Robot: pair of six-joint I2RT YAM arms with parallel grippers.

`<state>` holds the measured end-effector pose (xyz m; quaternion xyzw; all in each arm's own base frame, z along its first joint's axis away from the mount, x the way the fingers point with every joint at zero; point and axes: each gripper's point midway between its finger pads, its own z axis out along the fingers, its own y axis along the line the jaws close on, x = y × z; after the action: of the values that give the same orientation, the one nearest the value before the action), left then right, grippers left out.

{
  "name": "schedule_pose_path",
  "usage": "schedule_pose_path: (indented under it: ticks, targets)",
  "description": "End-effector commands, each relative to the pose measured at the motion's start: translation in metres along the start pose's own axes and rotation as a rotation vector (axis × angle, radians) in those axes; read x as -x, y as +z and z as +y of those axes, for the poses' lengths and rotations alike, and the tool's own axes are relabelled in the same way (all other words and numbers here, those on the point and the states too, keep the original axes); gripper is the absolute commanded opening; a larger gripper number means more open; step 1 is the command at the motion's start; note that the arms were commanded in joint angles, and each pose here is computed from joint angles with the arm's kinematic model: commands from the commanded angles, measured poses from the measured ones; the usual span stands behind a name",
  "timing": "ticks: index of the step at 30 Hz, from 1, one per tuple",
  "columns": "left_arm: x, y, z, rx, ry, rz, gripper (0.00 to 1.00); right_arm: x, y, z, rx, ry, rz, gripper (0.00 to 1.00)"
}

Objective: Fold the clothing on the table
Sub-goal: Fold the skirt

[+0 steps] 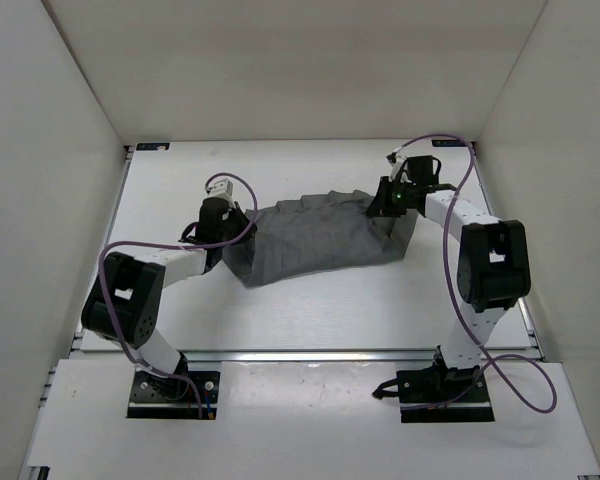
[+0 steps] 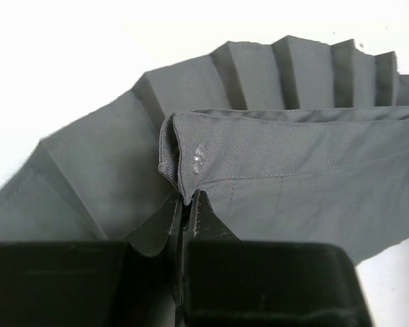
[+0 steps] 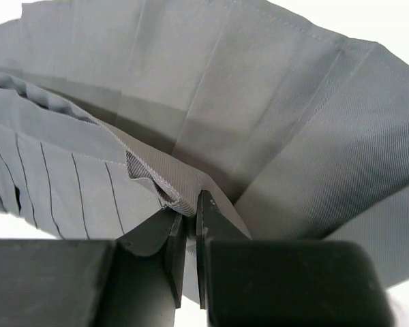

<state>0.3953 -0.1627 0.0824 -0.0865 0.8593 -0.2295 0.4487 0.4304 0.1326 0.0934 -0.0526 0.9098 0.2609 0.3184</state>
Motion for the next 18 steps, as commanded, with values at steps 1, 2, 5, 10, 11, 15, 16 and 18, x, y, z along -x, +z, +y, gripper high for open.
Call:
schedule_pose_path:
  ticks: [1, 2, 5, 10, 11, 15, 16, 18]
  targets:
    - [0.033, 0.013, -0.004, -0.008, -0.012, -0.084, 0.01, 0.035, 0.002, -0.005, -0.008, -0.042, -0.065, 0.00]
    - [0.038, 0.017, -0.002, -0.001, -0.017, -0.090, 0.05, 0.040, 0.005, -0.006, -0.009, -0.039, -0.067, 0.00]
    - [0.037, 0.029, 0.007, 0.023, -0.012, -0.079, 0.06, 0.042, 0.016, -0.014, -0.022, -0.038, -0.050, 0.00]
    - [0.043, 0.040, 0.022, 0.058, -0.016, -0.088, 0.22, 0.051, 0.032, -0.032, -0.079, -0.051, -0.015, 0.29]
    - [0.046, 0.041, 0.020, 0.047, -0.018, -0.092, 0.27, 0.060, 0.033, -0.039, -0.111, -0.045, -0.028, 0.38]
    - [0.065, 0.043, 0.019, 0.015, -0.028, -0.147, 0.50, 0.076, 0.021, -0.053, -0.192, -0.050, -0.066, 0.53]
    - [0.070, 0.043, 0.014, -0.009, -0.024, -0.163, 0.52, 0.088, 0.011, -0.050, -0.183, -0.050, -0.111, 0.55]
    - [0.085, 0.041, 0.012, -0.033, -0.035, -0.198, 0.57, 0.084, -0.004, -0.053, -0.193, -0.028, -0.135, 0.59]
